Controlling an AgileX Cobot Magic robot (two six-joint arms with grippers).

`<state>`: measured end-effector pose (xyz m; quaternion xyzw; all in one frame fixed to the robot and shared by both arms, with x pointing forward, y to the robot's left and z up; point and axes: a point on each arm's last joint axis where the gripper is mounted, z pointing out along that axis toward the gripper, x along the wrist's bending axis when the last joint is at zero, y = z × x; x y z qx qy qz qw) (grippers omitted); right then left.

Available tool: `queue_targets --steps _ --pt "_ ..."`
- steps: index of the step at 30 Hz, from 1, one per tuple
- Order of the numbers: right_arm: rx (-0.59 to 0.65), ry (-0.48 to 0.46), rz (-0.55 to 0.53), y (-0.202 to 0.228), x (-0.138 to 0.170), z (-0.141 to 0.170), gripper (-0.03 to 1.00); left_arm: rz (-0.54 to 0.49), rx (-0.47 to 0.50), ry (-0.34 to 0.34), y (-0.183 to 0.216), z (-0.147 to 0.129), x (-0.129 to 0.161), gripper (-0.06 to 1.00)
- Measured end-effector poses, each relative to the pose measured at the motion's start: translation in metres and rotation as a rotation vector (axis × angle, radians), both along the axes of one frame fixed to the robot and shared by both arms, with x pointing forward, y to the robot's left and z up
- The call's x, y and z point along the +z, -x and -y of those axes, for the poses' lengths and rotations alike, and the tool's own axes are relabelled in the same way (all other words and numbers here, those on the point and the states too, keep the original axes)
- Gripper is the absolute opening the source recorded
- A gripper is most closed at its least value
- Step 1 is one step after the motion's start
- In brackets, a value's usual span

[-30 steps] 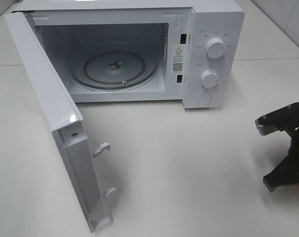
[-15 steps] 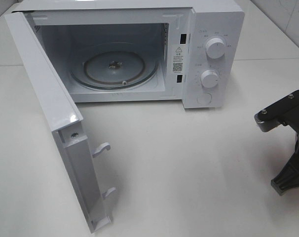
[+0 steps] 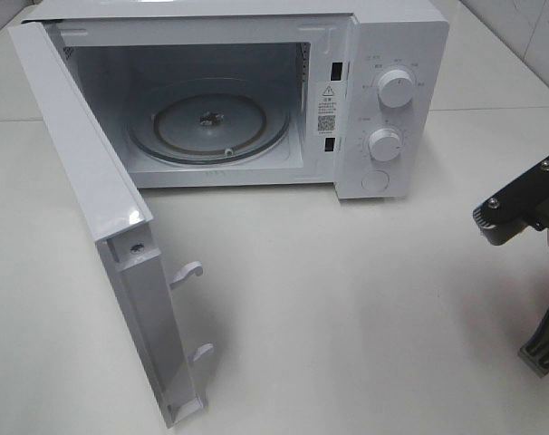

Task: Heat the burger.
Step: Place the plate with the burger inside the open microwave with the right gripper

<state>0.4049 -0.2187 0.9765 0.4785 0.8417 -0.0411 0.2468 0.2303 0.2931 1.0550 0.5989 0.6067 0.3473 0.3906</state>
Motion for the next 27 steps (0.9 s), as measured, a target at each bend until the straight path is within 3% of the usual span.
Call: queue_targets --steps 11,17,27 --pt "0.154 0.048 -0.022 0.021 0.003 -0.022 0.02 0.000 0.000 0.000 0.000 0.000 0.000 0.95" --pt "0.330 0.071 -0.035 0.037 0.003 -0.041 0.02 0.000 0.000 0.000 0.000 0.000 0.000 0.95" --pt "0.511 0.097 -0.047 0.047 0.005 -0.051 0.02 0.000 0.000 0.000 0.000 0.000 0.000 0.95"
